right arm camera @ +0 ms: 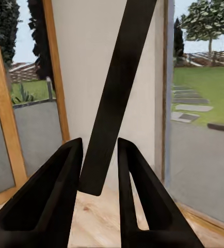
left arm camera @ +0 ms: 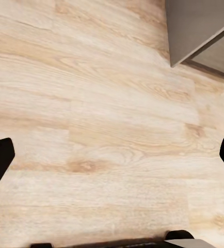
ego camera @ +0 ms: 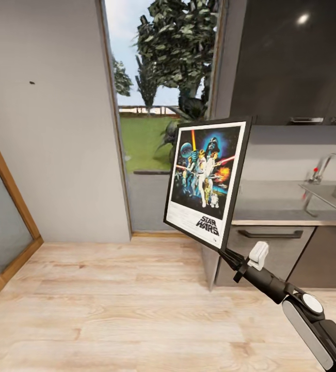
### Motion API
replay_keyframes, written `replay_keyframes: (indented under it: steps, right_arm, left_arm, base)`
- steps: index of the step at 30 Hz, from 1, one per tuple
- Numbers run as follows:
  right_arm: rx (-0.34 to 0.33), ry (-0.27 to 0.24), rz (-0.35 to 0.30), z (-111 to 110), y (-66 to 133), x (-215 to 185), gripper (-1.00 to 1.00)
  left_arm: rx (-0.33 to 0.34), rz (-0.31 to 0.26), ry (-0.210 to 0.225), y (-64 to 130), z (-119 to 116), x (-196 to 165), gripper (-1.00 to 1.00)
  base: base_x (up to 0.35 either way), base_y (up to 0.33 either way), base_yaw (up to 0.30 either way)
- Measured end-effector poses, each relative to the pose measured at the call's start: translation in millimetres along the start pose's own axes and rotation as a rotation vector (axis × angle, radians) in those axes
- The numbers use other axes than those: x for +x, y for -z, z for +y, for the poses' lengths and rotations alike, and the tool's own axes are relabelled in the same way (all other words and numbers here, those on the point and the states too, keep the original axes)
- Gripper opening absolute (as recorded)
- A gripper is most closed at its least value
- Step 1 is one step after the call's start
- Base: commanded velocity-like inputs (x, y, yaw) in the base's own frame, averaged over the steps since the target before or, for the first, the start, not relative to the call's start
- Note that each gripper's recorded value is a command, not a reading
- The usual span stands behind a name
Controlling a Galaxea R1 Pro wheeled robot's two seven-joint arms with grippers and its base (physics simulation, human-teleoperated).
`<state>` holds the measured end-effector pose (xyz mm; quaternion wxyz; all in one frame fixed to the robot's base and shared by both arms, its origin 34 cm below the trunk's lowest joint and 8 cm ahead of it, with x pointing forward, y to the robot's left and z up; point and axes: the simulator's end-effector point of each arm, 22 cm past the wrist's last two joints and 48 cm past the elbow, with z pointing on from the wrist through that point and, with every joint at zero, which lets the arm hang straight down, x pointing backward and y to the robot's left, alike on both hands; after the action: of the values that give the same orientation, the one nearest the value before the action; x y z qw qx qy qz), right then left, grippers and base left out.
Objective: Pick up the poster from the kitchen countertop and hang it on one of the wall nails in the kitchen.
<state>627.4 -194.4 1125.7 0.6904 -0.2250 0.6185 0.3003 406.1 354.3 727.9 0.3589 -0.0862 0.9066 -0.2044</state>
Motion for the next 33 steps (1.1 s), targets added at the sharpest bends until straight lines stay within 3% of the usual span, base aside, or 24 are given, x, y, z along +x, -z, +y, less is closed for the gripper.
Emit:
replay_keyframes:
  steps: [6,25,33]
  right_arm:
    - [-0.039,-0.005,0.007,13,-2.9,4,-1.00]
    - [-0.094,-0.006,0.009,25,-2.1,5,-1.00]
    - [-0.166,-0.006,0.010,41,0.2,5,-1.00]
  left_arm:
    - [0.000,0.000,0.000,0.0,0,0,1.00]
    - [0.000,0.002,0.000,-0.1,0,1,1.00]
    - [0.000,0.002,0.000,-0.1,0,1,1.00]
  base:
    - [0.129,0.278,0.000]
    - [0.123,0.282,0.000]
    - [0.120,0.282,0.000]
